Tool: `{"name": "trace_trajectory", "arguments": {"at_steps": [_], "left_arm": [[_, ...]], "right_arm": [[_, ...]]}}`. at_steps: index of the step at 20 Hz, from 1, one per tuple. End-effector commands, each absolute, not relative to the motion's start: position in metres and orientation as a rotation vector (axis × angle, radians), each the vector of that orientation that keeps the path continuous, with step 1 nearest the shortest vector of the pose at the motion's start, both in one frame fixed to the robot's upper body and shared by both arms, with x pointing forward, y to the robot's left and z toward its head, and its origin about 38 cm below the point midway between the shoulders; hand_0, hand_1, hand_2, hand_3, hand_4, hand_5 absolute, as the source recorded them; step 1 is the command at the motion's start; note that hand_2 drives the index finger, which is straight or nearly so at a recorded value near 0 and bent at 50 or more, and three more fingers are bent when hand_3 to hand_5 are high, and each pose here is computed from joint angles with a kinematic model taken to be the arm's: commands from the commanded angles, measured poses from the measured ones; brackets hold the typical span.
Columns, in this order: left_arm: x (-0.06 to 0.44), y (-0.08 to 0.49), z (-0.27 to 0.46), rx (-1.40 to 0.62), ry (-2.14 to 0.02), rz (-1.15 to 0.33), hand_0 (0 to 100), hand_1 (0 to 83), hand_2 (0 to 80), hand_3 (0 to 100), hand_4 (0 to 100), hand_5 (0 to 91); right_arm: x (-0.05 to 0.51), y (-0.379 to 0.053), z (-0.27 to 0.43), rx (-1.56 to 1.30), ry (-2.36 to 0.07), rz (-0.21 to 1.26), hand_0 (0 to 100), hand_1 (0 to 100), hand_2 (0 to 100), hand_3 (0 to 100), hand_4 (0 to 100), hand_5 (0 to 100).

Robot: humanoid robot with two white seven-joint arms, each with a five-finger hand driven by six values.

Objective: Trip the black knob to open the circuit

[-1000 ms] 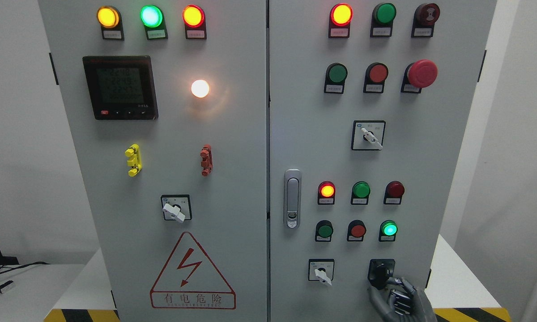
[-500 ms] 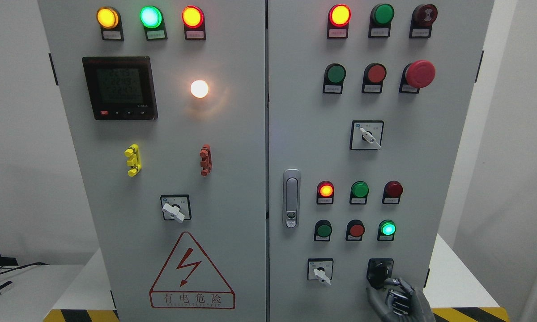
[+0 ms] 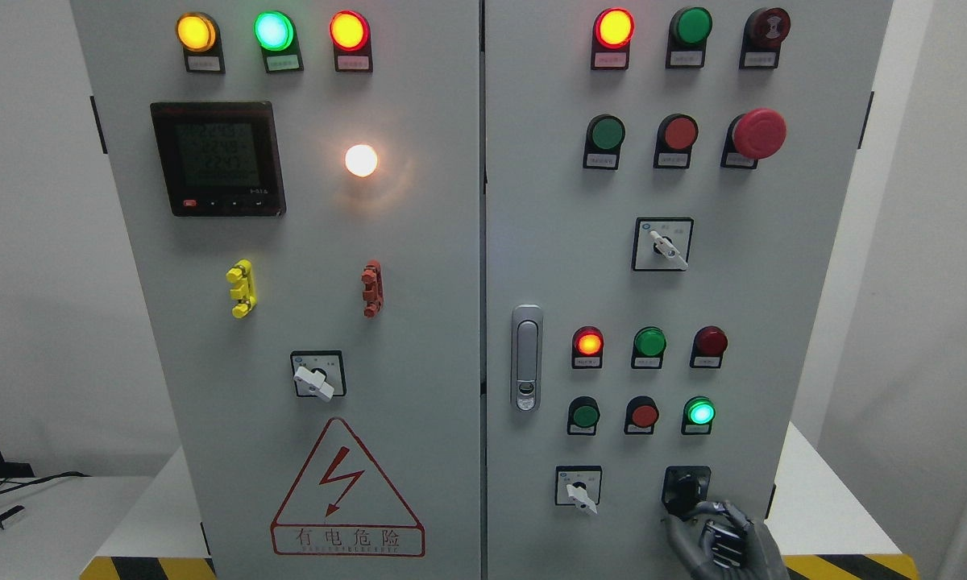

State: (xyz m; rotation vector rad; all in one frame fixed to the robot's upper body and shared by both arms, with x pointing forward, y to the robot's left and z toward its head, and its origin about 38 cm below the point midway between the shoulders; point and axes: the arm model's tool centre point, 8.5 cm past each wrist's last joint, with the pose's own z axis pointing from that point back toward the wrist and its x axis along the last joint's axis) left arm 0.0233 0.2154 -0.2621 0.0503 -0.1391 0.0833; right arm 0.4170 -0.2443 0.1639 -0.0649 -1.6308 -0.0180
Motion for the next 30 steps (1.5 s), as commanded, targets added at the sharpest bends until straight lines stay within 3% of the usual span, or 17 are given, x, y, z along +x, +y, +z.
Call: {"name": "trace_trajectory", "arguments": {"at_steps": [1, 30], "left_arm": [[0.024, 0.215, -0.262, 0.049, -0.141, 0.053, 12, 38.9, 0.0, 0, 0, 0.0], [0.024, 0.215, -0.262, 0.049, -0.141, 0.053, 12, 38.9, 0.0, 0, 0, 0.0]], "right_arm": [[0.417, -0.248, 0.163, -0.086, -1.626, -0.016, 38, 83, 50, 100, 100, 96], [0.415, -0.271, 0.156, -0.124, -1.61, -0.061, 38, 83, 49, 100, 100, 96]]}}
